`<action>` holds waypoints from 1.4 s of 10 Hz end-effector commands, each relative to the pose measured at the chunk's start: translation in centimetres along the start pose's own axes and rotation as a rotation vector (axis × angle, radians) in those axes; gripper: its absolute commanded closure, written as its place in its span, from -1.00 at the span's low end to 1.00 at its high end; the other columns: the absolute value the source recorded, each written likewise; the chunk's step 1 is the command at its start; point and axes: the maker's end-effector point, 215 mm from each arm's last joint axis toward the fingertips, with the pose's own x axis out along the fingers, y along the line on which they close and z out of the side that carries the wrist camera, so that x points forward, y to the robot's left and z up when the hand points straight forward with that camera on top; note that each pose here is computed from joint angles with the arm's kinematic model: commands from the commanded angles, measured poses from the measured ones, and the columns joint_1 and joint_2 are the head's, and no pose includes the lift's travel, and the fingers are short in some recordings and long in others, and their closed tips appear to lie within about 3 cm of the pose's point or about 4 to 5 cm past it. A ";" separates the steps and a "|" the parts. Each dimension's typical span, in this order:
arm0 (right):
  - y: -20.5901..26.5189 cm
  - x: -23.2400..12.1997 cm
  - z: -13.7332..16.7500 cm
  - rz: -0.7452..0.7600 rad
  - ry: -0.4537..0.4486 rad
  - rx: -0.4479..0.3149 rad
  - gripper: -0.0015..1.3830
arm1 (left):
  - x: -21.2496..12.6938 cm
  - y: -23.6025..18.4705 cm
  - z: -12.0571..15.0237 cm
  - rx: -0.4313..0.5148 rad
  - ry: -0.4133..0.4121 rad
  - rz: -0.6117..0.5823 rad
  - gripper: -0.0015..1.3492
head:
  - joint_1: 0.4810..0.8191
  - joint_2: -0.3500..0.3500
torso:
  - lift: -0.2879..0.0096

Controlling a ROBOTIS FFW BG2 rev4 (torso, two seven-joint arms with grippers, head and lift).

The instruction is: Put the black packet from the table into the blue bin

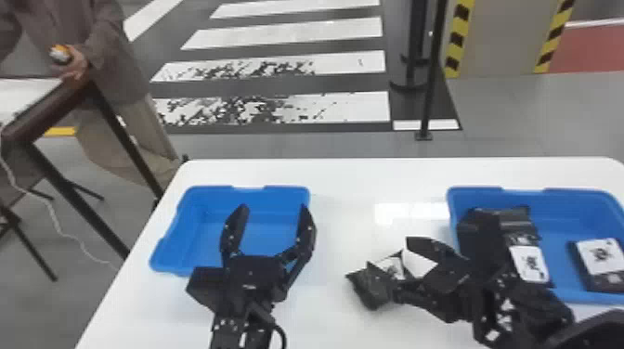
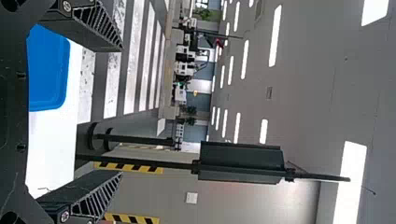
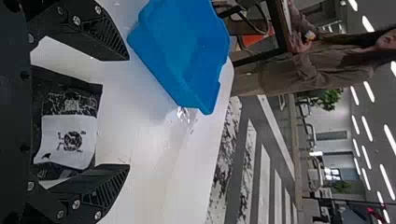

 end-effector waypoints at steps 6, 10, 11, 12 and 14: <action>-0.9 2.6 -5.5 -0.025 0.193 -0.030 -0.70 | 0.0 0.0 -0.1 -0.006 0.002 0.001 -0.86 | 0.27 0.60 | 0.20; 0.9 5.3 -9.3 0.042 0.294 -0.048 -0.68 | -0.1 0.2 -0.1 -0.007 0.005 0.006 -0.86 | 0.27 0.67 | 0.20; 0.8 5.3 -10.4 0.038 0.338 -0.049 -0.52 | -0.1 0.4 -0.3 -0.008 0.009 0.009 -0.86 | 0.27 0.70 | 0.20; 0.8 5.1 -10.8 0.034 0.356 -0.047 0.10 | -0.2 0.5 -0.3 -0.007 0.009 0.011 -0.86 | 0.27 0.71 | 0.20; 1.4 5.2 -9.6 0.036 0.319 -0.057 0.50 | -0.1 0.4 -0.3 -0.007 0.010 0.008 -0.86 | 0.27 0.72 | 0.20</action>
